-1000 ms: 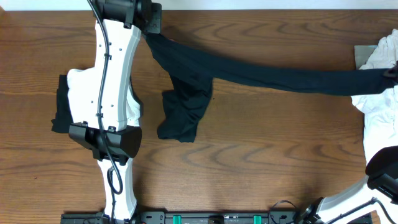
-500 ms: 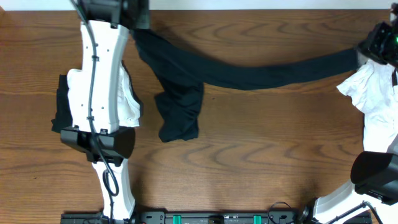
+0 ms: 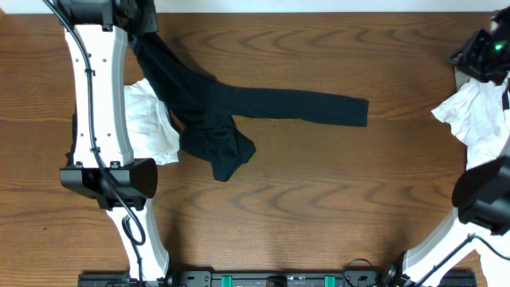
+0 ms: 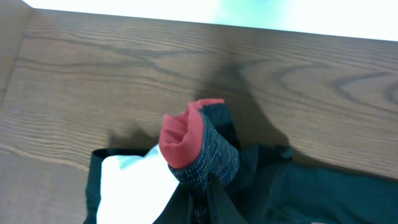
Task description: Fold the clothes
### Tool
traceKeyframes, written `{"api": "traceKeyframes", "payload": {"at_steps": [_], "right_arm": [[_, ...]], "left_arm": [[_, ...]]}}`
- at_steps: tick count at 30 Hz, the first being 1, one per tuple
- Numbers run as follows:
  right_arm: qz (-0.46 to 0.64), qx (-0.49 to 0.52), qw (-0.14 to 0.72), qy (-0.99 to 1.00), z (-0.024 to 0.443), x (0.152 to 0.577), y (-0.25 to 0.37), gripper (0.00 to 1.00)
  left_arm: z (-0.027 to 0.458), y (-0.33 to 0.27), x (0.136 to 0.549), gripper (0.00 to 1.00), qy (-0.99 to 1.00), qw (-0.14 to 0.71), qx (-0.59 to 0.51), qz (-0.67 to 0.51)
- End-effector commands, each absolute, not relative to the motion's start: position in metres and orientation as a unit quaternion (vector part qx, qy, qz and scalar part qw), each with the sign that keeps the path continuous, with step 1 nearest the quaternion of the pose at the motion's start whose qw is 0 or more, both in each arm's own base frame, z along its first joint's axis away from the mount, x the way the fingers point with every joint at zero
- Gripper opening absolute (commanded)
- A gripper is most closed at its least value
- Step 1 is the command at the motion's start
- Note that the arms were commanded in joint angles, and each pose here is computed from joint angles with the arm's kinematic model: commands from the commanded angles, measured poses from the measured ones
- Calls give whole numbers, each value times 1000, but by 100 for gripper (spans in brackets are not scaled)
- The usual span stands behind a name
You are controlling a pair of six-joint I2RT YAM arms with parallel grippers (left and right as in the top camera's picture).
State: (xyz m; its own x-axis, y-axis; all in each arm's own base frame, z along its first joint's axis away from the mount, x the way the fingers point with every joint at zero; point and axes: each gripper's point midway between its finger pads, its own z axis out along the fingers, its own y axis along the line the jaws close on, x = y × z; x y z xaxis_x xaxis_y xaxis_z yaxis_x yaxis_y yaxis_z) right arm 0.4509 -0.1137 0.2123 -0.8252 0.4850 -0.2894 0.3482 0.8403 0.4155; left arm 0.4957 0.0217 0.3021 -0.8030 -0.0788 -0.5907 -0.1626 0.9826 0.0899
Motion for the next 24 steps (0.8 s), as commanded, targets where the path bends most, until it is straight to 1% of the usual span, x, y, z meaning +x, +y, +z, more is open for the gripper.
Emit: {"api": "traceKeyframes", "payload": {"at_steps": [1,5,13,18,21,24], "right_arm": [[224,118,178,951,199,459,-71,33],[232,49,131,963,169,462,-27,40],[148,-26,15,989,86,456,36,43],[50,-68,-31,996,40,451,42,45],[2,-93,-39,995,27,452,39,46],[2,-127,-46,991,25,448,48,46]], "left_arm": [[295,16,498,6,951,300,-54,56],[295,15,498,5,951,299,-54,56],[292,14,494,6,954,289,-52,56],[292,14,494,6,954,289,-52,57],[292,14,494,6,954,289,-52,56],[292,14,494,6,954,289,-52,57]]}}
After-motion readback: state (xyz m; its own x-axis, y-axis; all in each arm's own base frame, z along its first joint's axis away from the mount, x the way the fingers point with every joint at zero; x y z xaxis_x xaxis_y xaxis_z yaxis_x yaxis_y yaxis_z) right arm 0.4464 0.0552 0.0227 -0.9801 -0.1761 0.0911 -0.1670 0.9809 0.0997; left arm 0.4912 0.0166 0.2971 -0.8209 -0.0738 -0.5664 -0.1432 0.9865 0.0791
